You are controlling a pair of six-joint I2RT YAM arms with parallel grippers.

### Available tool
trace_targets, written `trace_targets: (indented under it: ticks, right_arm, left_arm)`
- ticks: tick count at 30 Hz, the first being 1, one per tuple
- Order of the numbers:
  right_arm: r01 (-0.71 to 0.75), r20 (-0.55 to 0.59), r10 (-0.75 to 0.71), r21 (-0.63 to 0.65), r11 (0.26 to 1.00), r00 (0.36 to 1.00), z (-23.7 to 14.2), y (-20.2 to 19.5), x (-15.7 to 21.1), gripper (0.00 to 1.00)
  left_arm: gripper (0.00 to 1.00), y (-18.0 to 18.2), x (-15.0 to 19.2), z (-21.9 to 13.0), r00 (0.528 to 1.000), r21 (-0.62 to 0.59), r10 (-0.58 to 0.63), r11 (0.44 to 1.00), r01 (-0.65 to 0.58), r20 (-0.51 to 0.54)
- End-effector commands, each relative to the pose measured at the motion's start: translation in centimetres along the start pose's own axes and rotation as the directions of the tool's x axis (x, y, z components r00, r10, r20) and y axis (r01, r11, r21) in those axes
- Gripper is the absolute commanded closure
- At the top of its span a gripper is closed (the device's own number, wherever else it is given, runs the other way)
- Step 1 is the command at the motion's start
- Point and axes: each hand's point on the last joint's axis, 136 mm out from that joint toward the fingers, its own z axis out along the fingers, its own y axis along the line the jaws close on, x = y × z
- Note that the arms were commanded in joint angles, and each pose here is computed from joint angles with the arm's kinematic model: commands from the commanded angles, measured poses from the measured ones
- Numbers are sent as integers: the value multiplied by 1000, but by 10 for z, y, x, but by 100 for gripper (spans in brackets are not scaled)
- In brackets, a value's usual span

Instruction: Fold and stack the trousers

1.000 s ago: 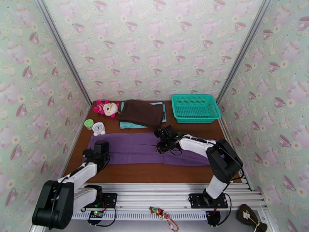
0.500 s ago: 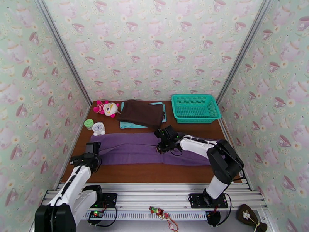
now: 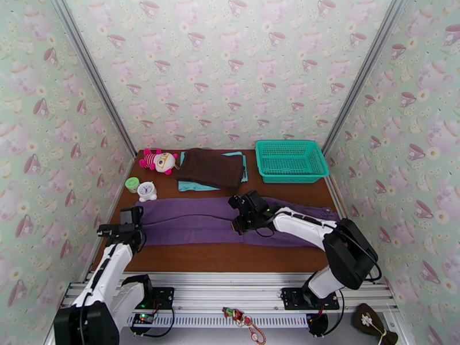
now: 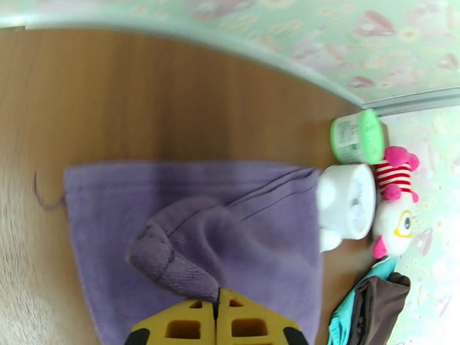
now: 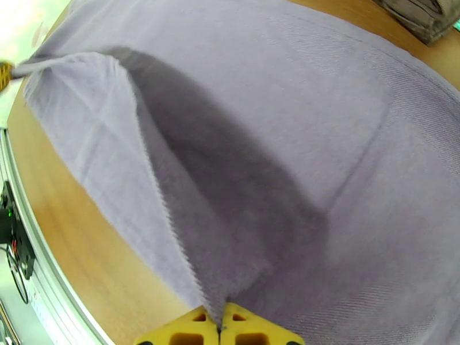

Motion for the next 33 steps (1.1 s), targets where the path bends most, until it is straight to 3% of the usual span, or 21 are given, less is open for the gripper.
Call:
trace_targets:
  ticks: [1,4,6,9,16,20,23,25,29,33]
  right_arm:
    - [13,-27,-12,17,1000,1000,-1,4,16,85]
    - [-6,-35,7,38,999,999,2,1,28,80]
    - [-22,-34,25,61,998,999,1,-3,34,67]
    - [-31,-25,33,95,995,999,-3,-10,38,52]
    - [-18,45,12,126,992,999,-22,-8,15,44]
    - [-93,92,76,196,976,993,-30,-29,6,39]
    - [-234,124,214,177,956,969,-29,-51,10,37]
    - [-347,151,326,143,927,933,-28,-67,16,36]
    - [-572,229,550,42,819,803,-32,-102,31,35]
    - [-660,286,617,79,747,733,-49,-130,46,36]
  left_arm:
    - [92,11,-15,0,996,-86,86,993,-84,30]
    - [87,21,-12,4,999,-89,33,995,-34,-7]
    - [81,25,-10,4,1000,-74,22,997,-24,-18]
    - [60,26,-11,0,999,-56,36,998,-37,-23]
    - [51,17,-27,-18,996,17,83,996,-84,43]
    - [48,-23,-25,-24,963,151,266,951,-270,46]
    - [43,-57,7,-22,899,286,436,868,-407,-45]
    - [41,-72,38,-21,829,350,548,802,-484,-110]
    - [33,-94,122,-38,554,449,824,543,-710,-121]
    - [27,-91,174,-49,434,561,889,436,-704,-146]
